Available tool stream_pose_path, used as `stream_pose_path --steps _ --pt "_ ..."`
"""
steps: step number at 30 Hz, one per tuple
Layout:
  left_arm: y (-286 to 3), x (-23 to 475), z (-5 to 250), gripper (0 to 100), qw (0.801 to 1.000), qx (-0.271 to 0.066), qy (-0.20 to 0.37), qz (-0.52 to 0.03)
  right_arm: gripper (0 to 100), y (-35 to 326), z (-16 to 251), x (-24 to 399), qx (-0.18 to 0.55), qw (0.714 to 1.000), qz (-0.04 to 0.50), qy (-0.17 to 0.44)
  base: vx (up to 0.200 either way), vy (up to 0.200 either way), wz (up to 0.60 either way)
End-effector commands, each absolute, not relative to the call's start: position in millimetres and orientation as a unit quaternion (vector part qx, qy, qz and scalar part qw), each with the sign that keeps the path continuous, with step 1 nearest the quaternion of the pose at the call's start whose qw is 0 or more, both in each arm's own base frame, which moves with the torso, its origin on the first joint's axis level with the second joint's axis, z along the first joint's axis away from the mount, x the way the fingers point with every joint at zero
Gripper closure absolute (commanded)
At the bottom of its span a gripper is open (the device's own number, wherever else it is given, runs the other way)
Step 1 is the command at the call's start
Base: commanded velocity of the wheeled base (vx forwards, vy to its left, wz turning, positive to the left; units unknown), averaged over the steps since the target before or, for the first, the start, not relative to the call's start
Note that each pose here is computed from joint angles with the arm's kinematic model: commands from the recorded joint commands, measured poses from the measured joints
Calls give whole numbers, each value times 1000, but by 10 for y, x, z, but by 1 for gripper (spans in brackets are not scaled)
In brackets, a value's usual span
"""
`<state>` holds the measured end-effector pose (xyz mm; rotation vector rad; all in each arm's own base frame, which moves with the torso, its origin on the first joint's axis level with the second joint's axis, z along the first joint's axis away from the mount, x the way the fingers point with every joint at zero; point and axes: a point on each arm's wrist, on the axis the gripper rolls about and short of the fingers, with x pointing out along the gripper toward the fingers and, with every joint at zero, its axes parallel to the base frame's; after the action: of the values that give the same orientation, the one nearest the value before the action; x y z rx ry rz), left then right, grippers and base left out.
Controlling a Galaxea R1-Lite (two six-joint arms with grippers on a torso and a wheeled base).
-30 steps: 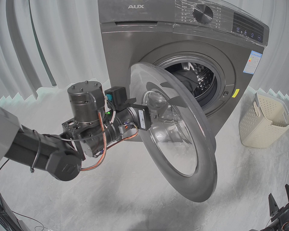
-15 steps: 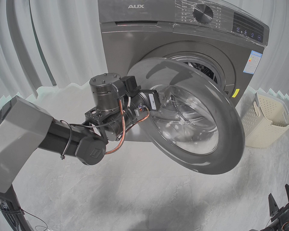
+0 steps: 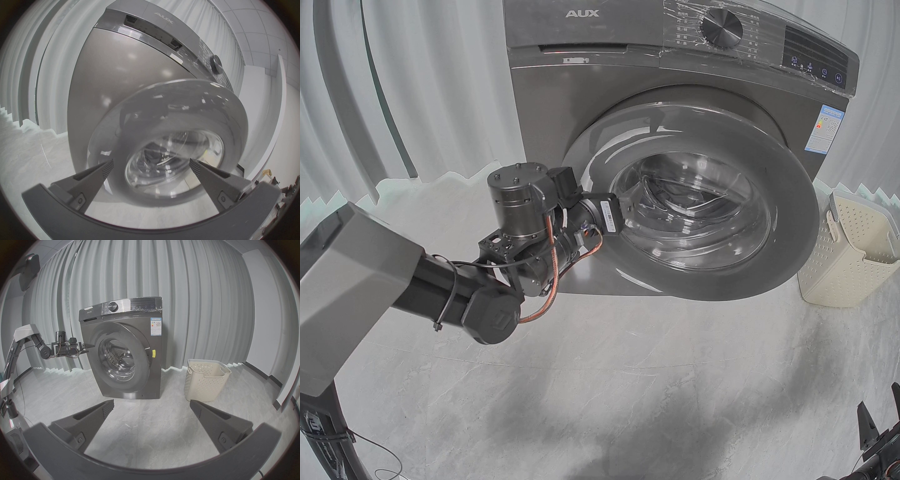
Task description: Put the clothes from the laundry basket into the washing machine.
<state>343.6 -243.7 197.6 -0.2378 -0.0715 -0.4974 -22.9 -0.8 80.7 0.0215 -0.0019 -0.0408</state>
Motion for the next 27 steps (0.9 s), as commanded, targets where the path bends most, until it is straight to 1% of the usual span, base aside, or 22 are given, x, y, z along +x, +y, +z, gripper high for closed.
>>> stream_pose_path --steps 1,2,3,5,7,8,9,10,12,16,18,20,27 --pt "-2220 3021 2048 0 960 -109 -13 -258 0 -9 755 -228 12 1000 -21 0 0 0 0" --pt "-2216 3005 2044 0 960 -108 -11 -258 0 -9 755 -228 12 1000 -21 0 0 0 0" --pt "-2061 2682 2057 0 957 -101 5 -271 0 -9 755 -228 12 1000 -21 0 0 0 0" --pt "-1985 2560 2074 0 956 -100 7 -275 0 -9 755 -228 11 1000 -21 0 0 0 0" --pt "-1985 2560 2074 0 956 -100 7 -275 0 -9 755 -228 11 1000 -21 0 0 0 0" --pt "-1800 2245 2097 0 954 -95 12 -284 0 -9 755 -228 11 1000 -21 0 0 0 0" --pt "-1677 2056 2086 0 953 -92 17 -288 0 -8 756 -228 10 1000 -20 -1 0 0 0" --pt "-1643 2008 2089 0 953 -92 16 -289 0 -8 755 -228 8 1000 -19 0 0 0 0" --pt "-1457 1754 2052 0 952 -85 17 -292 0 -8 755 -228 8 1000 -19 0 0 0 0" --pt "-1120 1393 1914 0 957 -60 15 -283 0 -8 755 -228 8 1000 -19 0 0 0 0" --pt "-991 1250 1872 0 958 -57 10 -280 0 -8 755 -228 8 1000 -19 0 0 0 0" --pt "-862 1152 1827 0 962 -56 7 -267 0 -8 755 -228 8 1000 -19 0 0 0 0" --pt "-399 808 1700 0 981 -59 -31 -185 0 -8 755 -228 8 1000 -19 0 0 0 0"
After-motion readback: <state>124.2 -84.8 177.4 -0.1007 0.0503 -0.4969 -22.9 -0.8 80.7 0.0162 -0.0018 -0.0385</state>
